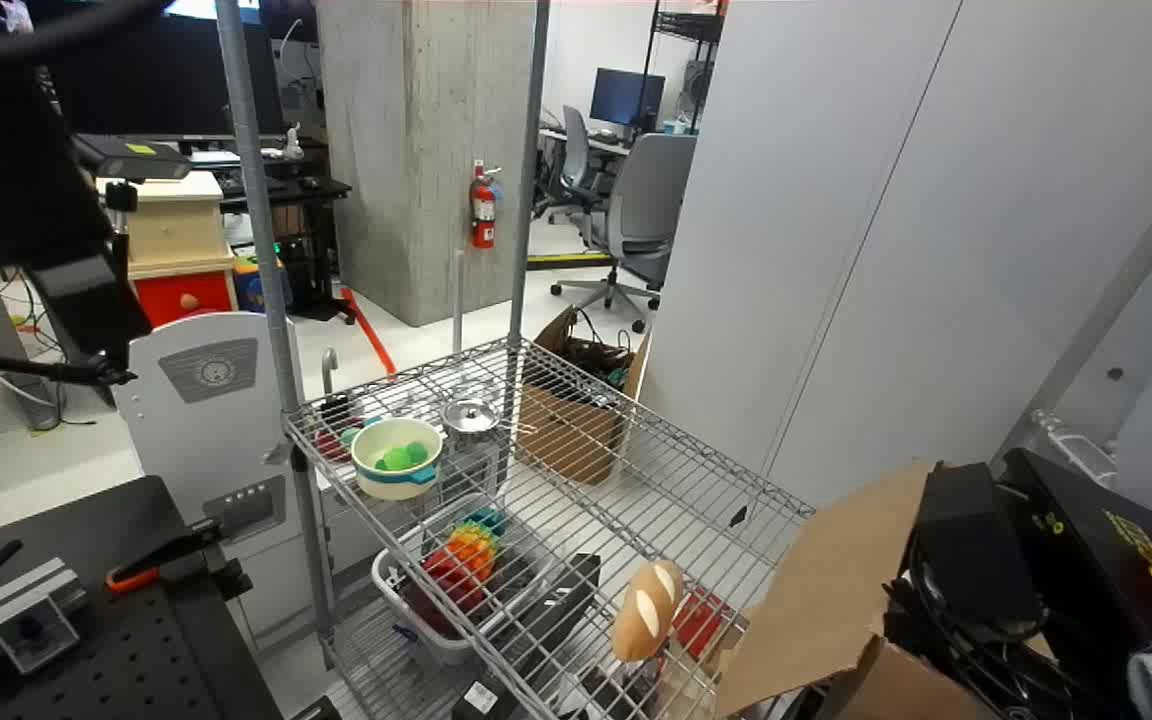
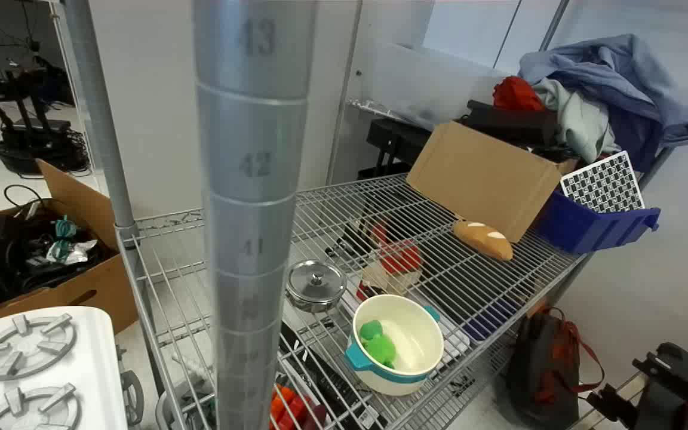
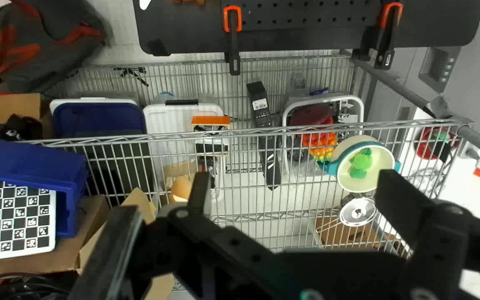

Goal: Put the green object on the rack

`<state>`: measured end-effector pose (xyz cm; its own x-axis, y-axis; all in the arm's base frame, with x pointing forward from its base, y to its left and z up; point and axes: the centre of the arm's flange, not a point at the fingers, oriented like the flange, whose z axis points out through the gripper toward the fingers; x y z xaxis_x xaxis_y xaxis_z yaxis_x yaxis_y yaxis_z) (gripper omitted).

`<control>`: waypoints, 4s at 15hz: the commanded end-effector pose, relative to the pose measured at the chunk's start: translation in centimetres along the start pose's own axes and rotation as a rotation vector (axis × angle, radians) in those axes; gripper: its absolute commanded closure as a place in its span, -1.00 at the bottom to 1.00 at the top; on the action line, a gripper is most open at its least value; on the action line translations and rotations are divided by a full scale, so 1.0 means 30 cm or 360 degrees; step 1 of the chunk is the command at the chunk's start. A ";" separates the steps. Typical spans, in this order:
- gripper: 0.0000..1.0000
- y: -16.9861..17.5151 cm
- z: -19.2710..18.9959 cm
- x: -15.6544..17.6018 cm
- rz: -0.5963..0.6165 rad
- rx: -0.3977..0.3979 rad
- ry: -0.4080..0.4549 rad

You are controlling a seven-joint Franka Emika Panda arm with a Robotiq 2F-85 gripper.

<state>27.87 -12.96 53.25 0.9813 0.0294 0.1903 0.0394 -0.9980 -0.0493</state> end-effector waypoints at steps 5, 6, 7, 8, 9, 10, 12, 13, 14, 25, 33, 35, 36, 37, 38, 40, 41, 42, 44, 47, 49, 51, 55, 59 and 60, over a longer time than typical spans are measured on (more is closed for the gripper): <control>-1.00 0.000 -0.001 0.000 0.0000 0.0000 0.0001; -1.00 0.000 -0.001 0.000 0.0000 0.0000 0.0001; -1.00 0.015 0.004 0.032 0.0043 -0.0006 -0.0012; -1.00 0.024 0.032 0.084 0.0080 -0.0023 -0.0071; -1.00 0.031 0.069 0.139 0.0120 -0.0024 -0.0095; -1.00 0.028 0.119 0.201 0.0141 -0.0010 -0.0131; -1.00 -0.006 0.236 0.297 0.0175 -0.0025 -0.0205; -1.00 -0.027 0.295 0.335 0.0182 -0.0040 -0.0247; -1.00 -0.068 0.370 0.364 0.0187 -0.0058 -0.0304; -1.00 -0.707 0.984 0.743 0.0184 -0.0110 -0.0610; -1.00 -0.899 1.219 0.869 0.0191 -0.0176 -0.0533; -1.00 -0.913 1.281 0.868 0.0168 -0.0175 -0.0527; -1.00 -0.920 1.314 0.861 0.0156 -0.0173 -0.0522; -1.00 -0.925 1.339 0.853 0.0146 -0.0172 -0.0519; -1.00 -0.929 1.364 0.844 0.0136 -0.0173 -0.0507; -1.00 -0.937 1.410 0.827 0.0106 -0.0190 -0.0477; -1.00 -0.940 1.429 0.822 0.0095 -0.0197 -0.0467; -1.00 -0.944 1.444 0.818 0.0085 -0.0199 -0.0456; -1.00 -0.948 1.467 0.810 0.0069 -0.0208 -0.0435; -1.00 -0.946 1.485 0.811 0.0060 -0.0220 -0.0401; -1.00 -0.945 1.493 0.815 0.0049 -0.0226 -0.0371; -1.00 -0.944 1.504 0.820 0.0046 -0.0224 -0.0346; -0.84 -0.941 1.532 0.825 0.0041 -0.0219 -0.0317; 0.02 -0.946 1.570 0.819 0.0035 -0.0215 -0.0311; 0.16 -0.947 1.579 0.816 0.0033 -0.0216 -0.0311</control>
<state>59.13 18.25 13.76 0.9995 0.0000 -0.0313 0.0021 -0.9977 0.0678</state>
